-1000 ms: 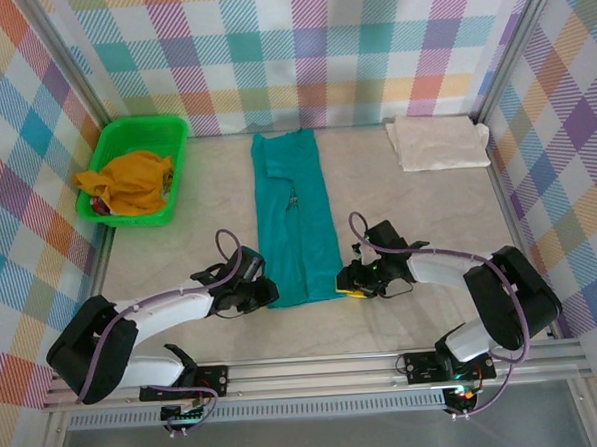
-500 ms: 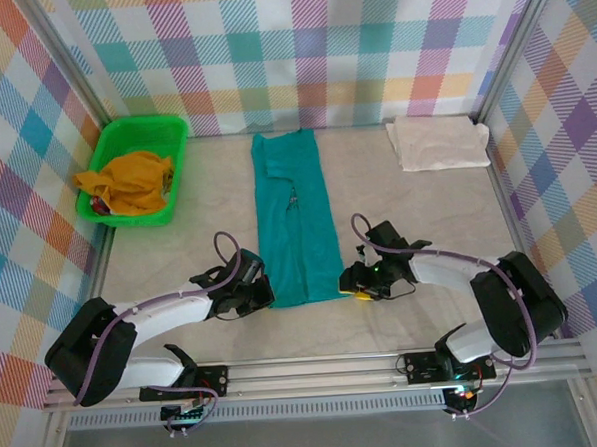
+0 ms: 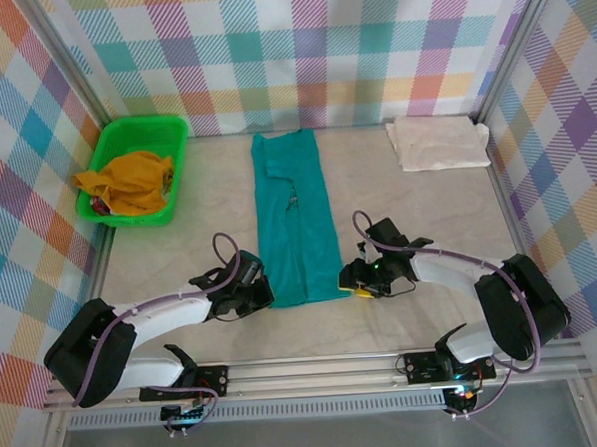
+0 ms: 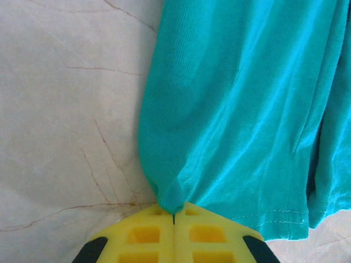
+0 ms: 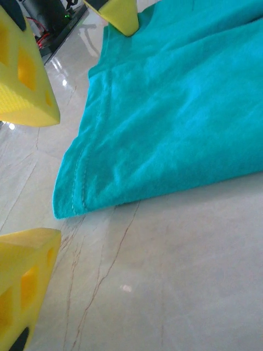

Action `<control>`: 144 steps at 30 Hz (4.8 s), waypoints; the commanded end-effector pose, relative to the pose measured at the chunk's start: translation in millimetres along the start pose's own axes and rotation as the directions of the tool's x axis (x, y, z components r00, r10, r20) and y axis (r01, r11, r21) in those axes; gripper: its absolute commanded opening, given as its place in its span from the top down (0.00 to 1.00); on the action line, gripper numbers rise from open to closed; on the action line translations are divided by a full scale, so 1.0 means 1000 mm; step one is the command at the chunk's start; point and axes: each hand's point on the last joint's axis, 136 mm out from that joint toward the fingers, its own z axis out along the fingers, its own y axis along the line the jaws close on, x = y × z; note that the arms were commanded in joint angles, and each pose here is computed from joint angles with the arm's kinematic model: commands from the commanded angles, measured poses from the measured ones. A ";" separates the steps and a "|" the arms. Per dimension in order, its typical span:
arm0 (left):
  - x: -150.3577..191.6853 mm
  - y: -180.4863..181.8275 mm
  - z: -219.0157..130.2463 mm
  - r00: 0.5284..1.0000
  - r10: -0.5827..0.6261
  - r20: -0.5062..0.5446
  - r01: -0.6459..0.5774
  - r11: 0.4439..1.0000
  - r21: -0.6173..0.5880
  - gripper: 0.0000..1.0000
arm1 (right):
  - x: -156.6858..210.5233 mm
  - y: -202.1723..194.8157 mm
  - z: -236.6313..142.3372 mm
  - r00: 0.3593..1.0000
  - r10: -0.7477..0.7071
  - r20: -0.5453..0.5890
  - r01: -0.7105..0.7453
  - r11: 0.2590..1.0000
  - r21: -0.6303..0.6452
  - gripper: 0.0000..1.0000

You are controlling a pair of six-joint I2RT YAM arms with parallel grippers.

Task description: Fold and stack the t-shirts

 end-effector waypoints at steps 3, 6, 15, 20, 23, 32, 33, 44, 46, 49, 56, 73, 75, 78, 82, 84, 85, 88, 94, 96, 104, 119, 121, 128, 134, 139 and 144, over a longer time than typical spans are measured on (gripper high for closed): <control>0.006 0.014 -0.001 1.000 -0.007 0.007 0.007 0.999 -0.042 1.00 | -0.012 0.017 -0.002 1.000 -0.017 0.020 0.018 1.000 -0.025 0.48; 0.007 0.018 -0.002 1.000 -0.011 0.011 0.012 0.999 -0.049 1.00 | -0.013 0.011 0.006 1.000 -0.009 0.002 0.009 1.000 -0.001 0.49; 0.007 0.021 0.000 1.000 -0.016 0.017 0.017 0.998 -0.058 1.00 | -0.016 0.013 0.023 0.999 -0.009 -0.048 0.008 1.000 -0.020 0.74; 0.002 0.018 -0.003 0.999 -0.010 0.040 0.013 0.998 -0.054 1.00 | -0.019 0.021 0.018 0.999 -0.040 -0.031 0.039 0.998 -0.042 0.89; -0.001 0.016 -0.004 0.998 -0.006 0.057 0.008 0.999 -0.048 1.00 | -0.018 0.022 0.017 0.999 -0.046 -0.026 0.045 0.998 -0.054 0.94; 0.001 0.019 -0.005 0.999 0.018 0.047 -0.016 0.998 -0.057 1.00 | -0.007 0.018 0.010 0.998 -0.059 -0.015 0.057 0.996 -0.067 1.00; 0.004 0.022 -0.005 0.999 0.016 0.039 -0.014 0.998 -0.062 1.00 | -0.005 0.015 0.010 0.998 -0.055 -0.021 0.054 0.997 -0.064 1.00; 0.020 0.038 -0.021 0.999 -0.019 0.035 0.020 0.999 -0.033 1.00 | 0.014 0.007 0.005 0.998 -0.049 -0.037 0.045 0.995 -0.086 1.00; 0.021 0.041 -0.023 0.998 -0.032 0.049 0.032 0.999 -0.016 1.00 | 0.016 0.011 0.005 0.998 -0.060 -0.035 0.056 0.992 -0.111 1.00; 0.024 0.042 -0.023 0.998 -0.044 0.052 0.043 0.999 0.009 1.00 | 0.020 0.012 0.006 0.997 -0.068 -0.036 0.064 0.991 -0.118 1.00; 0.038 0.049 -0.025 0.999 -0.033 0.011 0.033 0.999 -0.011 1.00 | 0.040 0.007 0.006 0.994 -0.101 -0.039 0.097 0.990 -0.101 1.00; -0.010 -0.025 -0.072 0.988 0.072 0.139 -0.080 0.995 0.053 1.00 | 0.005 0.061 -0.030 0.971 -0.206 0.118 0.219 0.970 -0.105 1.00; -0.026 -0.036 -0.073 0.987 0.073 0.144 -0.079 0.996 0.037 1.00 | -0.010 0.069 -0.032 0.967 -0.217 0.133 0.227 0.971 -0.072 1.00; -0.051 -0.047 -0.076 0.985 0.089 0.148 -0.090 0.996 0.000 1.00 | -0.031 0.080 -0.035 0.965 -0.216 0.146 0.227 0.972 -0.063 1.00; -0.079 -0.051 -0.077 0.980 0.100 0.173 -0.096 0.995 -0.031 1.00 | -0.058 0.084 -0.037 0.967 -0.187 0.174 0.200 0.978 -0.058 1.00; -0.093 -0.054 -0.074 0.976 0.117 0.186 -0.111 0.993 -0.044 1.00 | -0.070 0.085 -0.036 0.966 -0.185 0.181 0.197 0.979 -0.050 1.00; -0.099 -0.055 -0.072 0.974 0.125 0.186 -0.117 0.992 -0.052 1.00 | -0.076 0.086 -0.036 0.965 -0.185 0.184 0.197 0.979 -0.049 1.00; -0.112 -0.054 -0.063 0.972 0.159 0.173 -0.143 0.984 -0.102 1.00 | -0.094 0.083 -0.034 0.971 -0.153 0.184 0.162 0.986 -0.035 1.00; -0.135 -0.045 -0.044 0.972 0.180 0.150 -0.152 0.972 -0.181 1.00 | -0.115 0.068 -0.028 0.976 -0.086 0.198 0.091 0.996 -0.014 1.00; -0.144 -0.045 -0.042 0.971 0.188 0.150 -0.158 0.969 -0.192 1.00 | -0.122 0.068 -0.027 0.977 -0.077 0.200 0.084 0.996 -0.025 1.00; -0.178 -0.054 -0.031 0.962 0.226 0.152 -0.191 0.958 -0.216 1.00 | -0.154 0.070 -0.033 0.968 -0.078 0.236 0.084 0.996 -0.014 1.00; -0.213 -0.050 -0.008 0.961 0.248 0.121 -0.204 0.935 -0.291 1.00 | -0.193 0.062 -0.026 0.974 -0.024 0.224 0.031 0.999 -0.030 1.00; -0.216 -0.050 -0.007 0.962 0.245 0.124 -0.201 0.936 -0.290 1.00 | -0.197 0.062 -0.026 0.972 -0.025 0.232 0.032 0.999 -0.027 1.00; -0.227 -0.050 0.002 0.963 0.244 0.117 -0.199 0.931 -0.306 1.00 | -0.210 0.063 -0.020 0.975 -0.026 0.220 0.033 0.999 -0.030 1.00; -0.238 -0.047 0.015 0.964 0.238 0.116 -0.191 0.929 -0.317 1.00 | -0.221 0.063 -0.010 0.979 -0.014 0.205 0.020 0.999 -0.029 1.00; -0.257 -0.045 0.021 0.964 0.230 0.132 -0.176 0.927 -0.331 1.00 | -0.236 0.066 -0.011 0.978 0.007 0.208 0.000 0.999 -0.034 0.94; -0.307 -0.055 0.016 0.956 0.230 0.181 -0.160 0.929 -0.334 0.48 | -0.281 0.078 -0.025 0.972 0.081 0.219 -0.055 0.991 -0.122 0.68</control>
